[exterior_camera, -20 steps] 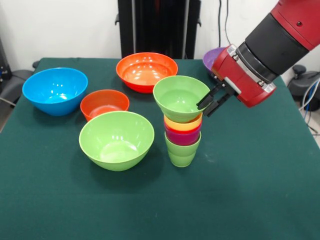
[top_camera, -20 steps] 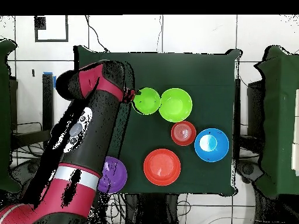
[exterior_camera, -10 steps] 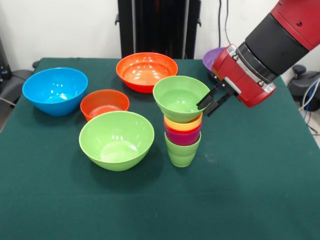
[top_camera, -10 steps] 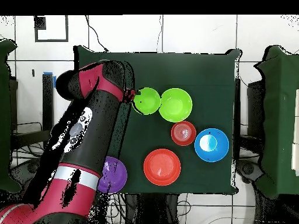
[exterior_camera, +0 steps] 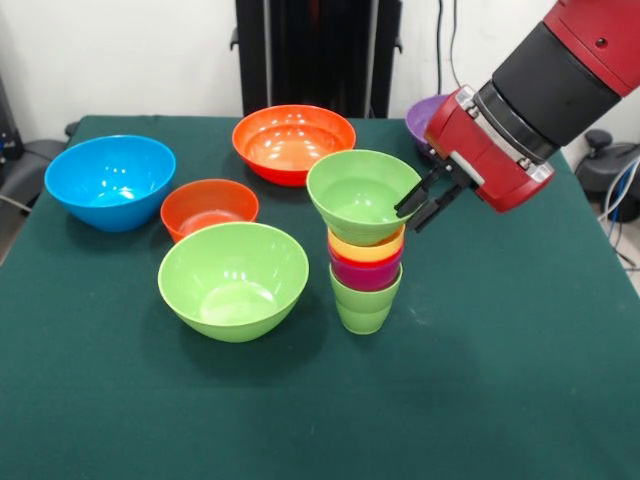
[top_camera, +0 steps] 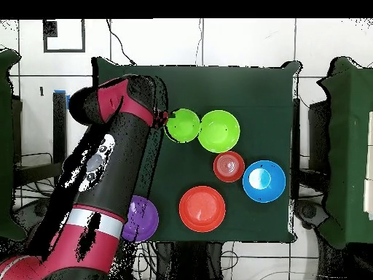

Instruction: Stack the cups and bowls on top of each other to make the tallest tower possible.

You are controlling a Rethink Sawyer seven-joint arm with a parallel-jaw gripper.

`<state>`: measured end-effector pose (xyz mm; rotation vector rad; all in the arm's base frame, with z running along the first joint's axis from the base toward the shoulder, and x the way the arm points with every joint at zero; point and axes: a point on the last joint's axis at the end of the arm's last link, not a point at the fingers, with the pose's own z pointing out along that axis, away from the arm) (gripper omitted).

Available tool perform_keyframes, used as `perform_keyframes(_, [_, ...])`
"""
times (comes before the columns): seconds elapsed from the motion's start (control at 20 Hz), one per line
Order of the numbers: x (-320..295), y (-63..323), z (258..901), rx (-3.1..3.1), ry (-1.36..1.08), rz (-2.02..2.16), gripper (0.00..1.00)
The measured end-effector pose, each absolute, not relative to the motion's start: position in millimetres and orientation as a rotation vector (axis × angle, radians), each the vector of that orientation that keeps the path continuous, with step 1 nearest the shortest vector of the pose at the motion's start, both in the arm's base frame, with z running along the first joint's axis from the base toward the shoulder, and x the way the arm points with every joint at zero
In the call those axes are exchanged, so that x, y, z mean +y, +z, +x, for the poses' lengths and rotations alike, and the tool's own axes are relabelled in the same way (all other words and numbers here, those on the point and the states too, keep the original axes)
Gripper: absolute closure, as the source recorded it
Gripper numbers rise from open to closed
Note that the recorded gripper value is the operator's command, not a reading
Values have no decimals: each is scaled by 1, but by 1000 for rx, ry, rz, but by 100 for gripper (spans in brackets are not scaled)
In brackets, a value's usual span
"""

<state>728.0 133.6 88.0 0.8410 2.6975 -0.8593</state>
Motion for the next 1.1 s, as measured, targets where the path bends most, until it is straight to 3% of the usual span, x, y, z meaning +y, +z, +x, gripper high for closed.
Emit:
perform_keyframes(0.15, [134,88,728,2698,-859,841,100])
perform_keyframes(0.2, [134,88,728,2697,-859,841,0])
perform_keyframes(1.1, [134,89,728,2697,-858,841,0])
